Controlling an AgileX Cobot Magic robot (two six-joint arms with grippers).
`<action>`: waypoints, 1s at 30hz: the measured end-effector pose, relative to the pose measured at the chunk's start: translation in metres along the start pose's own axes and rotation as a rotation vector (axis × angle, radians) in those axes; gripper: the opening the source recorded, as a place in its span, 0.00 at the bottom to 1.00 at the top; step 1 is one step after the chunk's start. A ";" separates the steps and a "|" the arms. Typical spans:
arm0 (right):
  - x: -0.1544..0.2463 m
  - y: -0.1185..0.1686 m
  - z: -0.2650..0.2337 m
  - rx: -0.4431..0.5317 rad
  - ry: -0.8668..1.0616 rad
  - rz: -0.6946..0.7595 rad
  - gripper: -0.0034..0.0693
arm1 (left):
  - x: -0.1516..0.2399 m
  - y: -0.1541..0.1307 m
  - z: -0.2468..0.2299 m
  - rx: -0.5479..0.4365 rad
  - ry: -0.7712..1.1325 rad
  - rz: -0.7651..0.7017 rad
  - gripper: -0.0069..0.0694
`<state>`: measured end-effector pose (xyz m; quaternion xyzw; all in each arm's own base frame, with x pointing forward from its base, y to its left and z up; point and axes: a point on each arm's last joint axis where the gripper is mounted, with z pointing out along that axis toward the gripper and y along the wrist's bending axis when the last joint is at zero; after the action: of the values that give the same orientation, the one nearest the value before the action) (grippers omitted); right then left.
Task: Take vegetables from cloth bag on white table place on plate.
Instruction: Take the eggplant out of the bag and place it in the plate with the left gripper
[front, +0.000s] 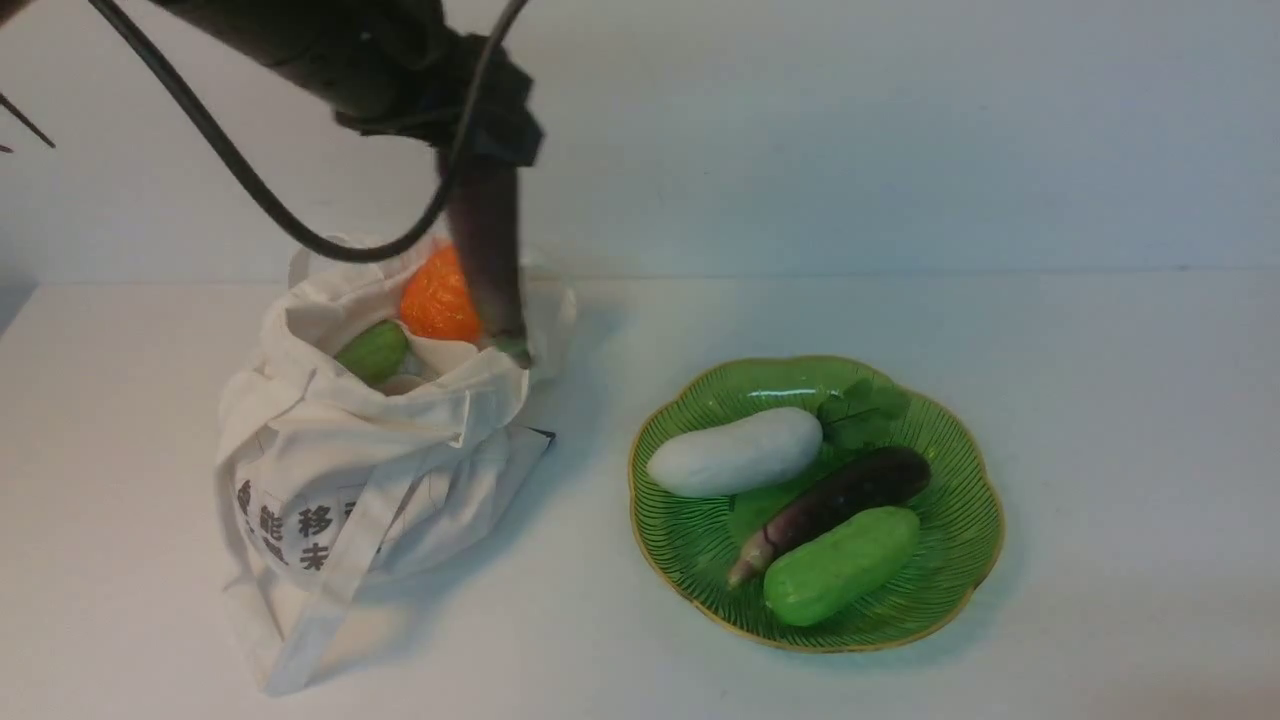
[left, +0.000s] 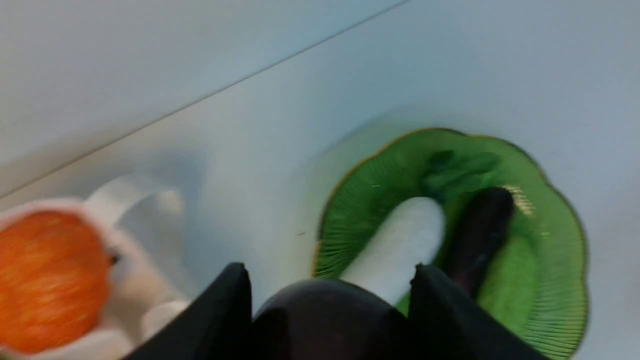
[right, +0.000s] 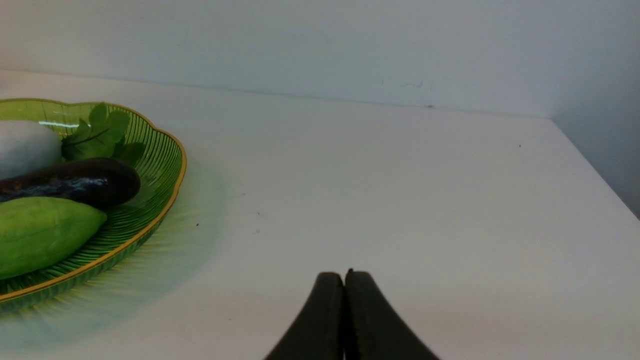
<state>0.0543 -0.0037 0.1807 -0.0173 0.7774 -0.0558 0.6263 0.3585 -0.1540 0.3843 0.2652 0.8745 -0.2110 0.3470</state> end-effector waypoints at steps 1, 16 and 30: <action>0.000 0.000 0.000 0.000 0.000 0.000 0.03 | 0.000 -0.005 0.002 0.010 0.000 0.013 0.57; 0.000 0.000 0.000 0.000 0.000 0.000 0.03 | 0.035 -0.076 0.118 0.091 0.233 0.267 0.57; 0.000 0.000 0.000 0.000 0.000 0.000 0.03 | 0.049 -0.071 0.148 0.082 0.293 0.260 0.58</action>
<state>0.0543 -0.0037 0.1807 -0.0173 0.7774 -0.0558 0.6263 0.3580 -0.2754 0.2629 0.4176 0.8648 -0.1589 0.2290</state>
